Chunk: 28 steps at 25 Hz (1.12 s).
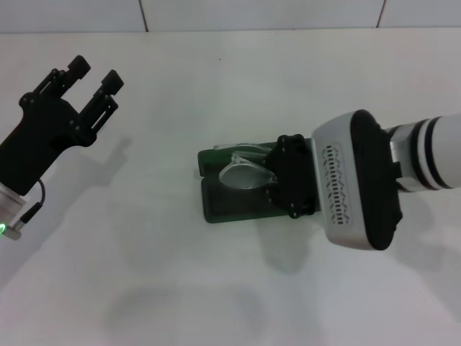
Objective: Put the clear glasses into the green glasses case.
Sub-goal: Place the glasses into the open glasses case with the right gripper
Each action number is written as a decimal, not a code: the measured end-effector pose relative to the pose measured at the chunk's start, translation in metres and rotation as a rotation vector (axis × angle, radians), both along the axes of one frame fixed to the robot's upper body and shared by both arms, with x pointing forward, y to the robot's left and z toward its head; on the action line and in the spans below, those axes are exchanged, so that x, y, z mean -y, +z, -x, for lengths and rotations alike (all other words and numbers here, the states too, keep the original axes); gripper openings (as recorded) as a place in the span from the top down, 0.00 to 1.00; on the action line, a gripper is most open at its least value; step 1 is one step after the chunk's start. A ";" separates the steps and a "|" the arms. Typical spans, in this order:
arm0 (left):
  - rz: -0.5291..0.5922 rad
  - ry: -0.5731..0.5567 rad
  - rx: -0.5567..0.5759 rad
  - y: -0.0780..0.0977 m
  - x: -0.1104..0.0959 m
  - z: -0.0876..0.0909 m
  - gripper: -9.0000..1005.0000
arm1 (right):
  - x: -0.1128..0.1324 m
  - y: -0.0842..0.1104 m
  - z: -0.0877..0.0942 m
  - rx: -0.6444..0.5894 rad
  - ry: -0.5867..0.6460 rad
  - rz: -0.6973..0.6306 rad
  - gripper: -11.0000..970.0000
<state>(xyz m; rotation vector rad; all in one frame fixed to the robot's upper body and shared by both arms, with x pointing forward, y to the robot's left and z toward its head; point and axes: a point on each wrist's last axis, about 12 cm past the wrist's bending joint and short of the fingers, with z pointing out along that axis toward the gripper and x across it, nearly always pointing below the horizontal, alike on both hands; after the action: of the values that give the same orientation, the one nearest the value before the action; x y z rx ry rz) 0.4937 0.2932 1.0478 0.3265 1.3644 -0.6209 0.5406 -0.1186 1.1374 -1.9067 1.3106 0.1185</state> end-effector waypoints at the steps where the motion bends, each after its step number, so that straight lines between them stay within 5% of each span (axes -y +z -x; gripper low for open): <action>1: 0.000 -0.001 0.000 0.000 0.000 -0.001 0.39 | -0.003 0.000 0.000 0.005 0.008 0.004 0.79; 28: -0.017 0.000 -0.015 0.001 0.004 -0.010 0.39 | -0.014 -0.016 0.001 0.100 0.016 0.151 0.76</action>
<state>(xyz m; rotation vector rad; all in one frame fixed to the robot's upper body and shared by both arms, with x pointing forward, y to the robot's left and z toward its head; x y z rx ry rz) 0.5037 0.2893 1.0484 0.3360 1.3851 -0.6131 0.5400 -0.1045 1.1212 -2.0230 1.2673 -0.0693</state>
